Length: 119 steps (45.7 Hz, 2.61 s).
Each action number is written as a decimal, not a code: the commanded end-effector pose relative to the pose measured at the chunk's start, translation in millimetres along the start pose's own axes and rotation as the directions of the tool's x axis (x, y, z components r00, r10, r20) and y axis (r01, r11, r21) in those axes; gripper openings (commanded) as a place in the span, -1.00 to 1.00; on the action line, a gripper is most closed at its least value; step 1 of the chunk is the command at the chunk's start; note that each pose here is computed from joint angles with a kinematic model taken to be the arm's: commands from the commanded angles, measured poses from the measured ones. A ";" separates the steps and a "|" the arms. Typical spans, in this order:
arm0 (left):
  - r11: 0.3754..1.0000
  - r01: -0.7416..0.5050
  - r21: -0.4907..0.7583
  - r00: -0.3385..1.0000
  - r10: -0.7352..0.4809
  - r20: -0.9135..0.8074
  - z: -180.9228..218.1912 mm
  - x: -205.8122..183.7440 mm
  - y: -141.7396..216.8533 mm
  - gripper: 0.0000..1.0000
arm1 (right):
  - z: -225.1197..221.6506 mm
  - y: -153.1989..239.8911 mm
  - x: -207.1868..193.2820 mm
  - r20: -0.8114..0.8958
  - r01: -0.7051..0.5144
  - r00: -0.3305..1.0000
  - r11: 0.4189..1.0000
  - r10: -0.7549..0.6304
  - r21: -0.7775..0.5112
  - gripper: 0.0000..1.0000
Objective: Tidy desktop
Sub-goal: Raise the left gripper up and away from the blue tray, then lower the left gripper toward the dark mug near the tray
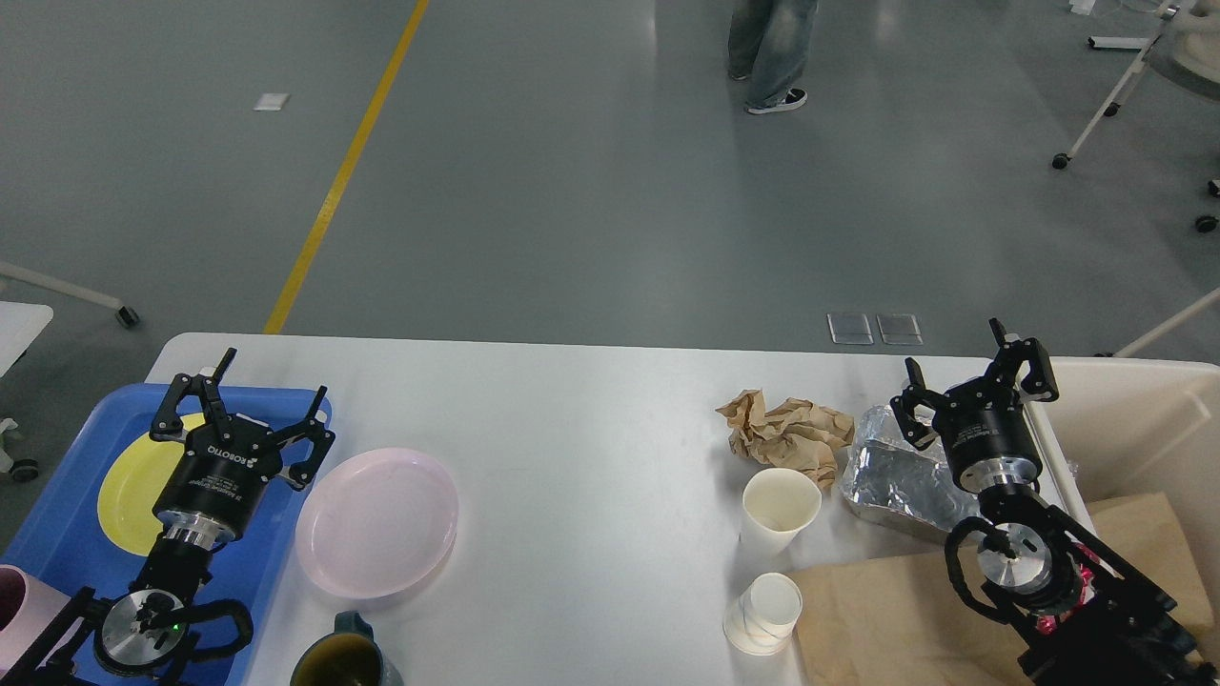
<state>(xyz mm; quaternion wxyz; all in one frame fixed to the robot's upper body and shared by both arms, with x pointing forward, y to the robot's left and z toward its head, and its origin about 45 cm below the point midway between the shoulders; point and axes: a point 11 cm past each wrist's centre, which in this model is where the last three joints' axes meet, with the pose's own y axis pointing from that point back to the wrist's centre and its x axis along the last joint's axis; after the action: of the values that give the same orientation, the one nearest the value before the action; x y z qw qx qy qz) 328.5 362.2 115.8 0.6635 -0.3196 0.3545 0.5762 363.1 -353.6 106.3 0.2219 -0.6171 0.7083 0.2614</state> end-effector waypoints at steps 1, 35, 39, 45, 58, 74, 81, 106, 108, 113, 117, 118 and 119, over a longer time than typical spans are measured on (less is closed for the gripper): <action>1.000 -0.003 -0.007 1.000 0.003 0.000 1.7 0.9 0.4 0.93 | 0.0 0.0 0.0 0.000 0.000 1.000 1.000 0.000 0.000 1.00; 0.977 -0.006 0.212 0.904 -0.086 0.419 93.4 -18.8 -21.4 0.93 | 0.0 0.0 0.0 0.000 0.000 1.000 1.000 0.000 0.000 1.00; 0.897 -0.049 0.439 0.803 -0.226 0.552 78.9 -34.8 -37.9 0.93 | 0.0 0.0 0.0 0.000 0.000 1.000 1.000 0.000 0.000 1.00; 0.790 -0.159 0.592 0.625 -0.384 0.679 94.7 -59.0 -55.6 0.93 | 0.0 0.0 0.0 0.000 0.000 1.000 1.000 0.000 0.000 1.00; 0.668 -0.306 0.679 0.308 -0.605 0.734 101.3 -128.4 -104.6 0.93 | 0.0 -0.1 -0.5 0.001 0.001 1.000 1.000 -0.001 0.000 1.00; 0.520 -0.611 0.597 -0.066 -0.785 0.615 113.4 -188.4 -126.6 0.93 | 0.0 -0.1 -0.5 0.001 0.001 1.000 1.000 -0.001 0.000 1.00; 0.427 -0.644 0.635 -0.134 -0.880 0.457 77.6 -243.9 -122.5 0.93 | 0.0 -0.1 -0.5 0.001 0.001 1.000 1.000 -0.001 0.000 1.00; 0.292 -0.726 0.623 -0.091 -0.938 0.333 27.6 -385.4 -16.4 0.93 | 0.0 0.0 0.0 0.000 0.000 1.000 1.000 0.000 0.000 1.00; 0.281 -0.714 0.642 -0.074 -0.941 0.329 27.9 -393.5 -11.5 0.93 | 0.0 0.0 0.0 0.000 0.000 1.000 1.000 0.000 0.000 1.00; 0.222 -0.704 0.674 -0.019 -0.955 0.295 23.6 -403.1 -0.3 0.93 | 0.0 0.0 0.0 0.000 0.000 1.000 1.000 0.000 0.000 1.00; 0.218 -0.707 0.672 -0.016 -0.956 0.294 24.6 -404.4 -0.7 0.93 | 0.0 0.0 0.0 0.000 0.000 1.000 1.000 0.000 0.000 1.00; 0.218 -0.708 0.671 -0.014 -0.955 0.295 24.8 -402.9 -1.7 0.93 | 0.0 0.0 0.0 0.000 0.000 1.000 1.000 0.000 0.000 1.00; 0.214 -0.710 0.671 -0.012 -0.956 0.293 23.9 -401.2 -2.6 0.93 | 0.0 0.0 0.0 0.000 0.000 1.000 1.000 0.000 0.000 1.00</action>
<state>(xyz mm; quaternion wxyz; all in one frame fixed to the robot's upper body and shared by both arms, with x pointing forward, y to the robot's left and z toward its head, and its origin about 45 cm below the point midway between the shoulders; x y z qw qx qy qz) 298.2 165.3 466.5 0.7760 0.6206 -0.0424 0.1041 363.1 -353.6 106.3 0.2219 -0.6171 0.7083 0.2614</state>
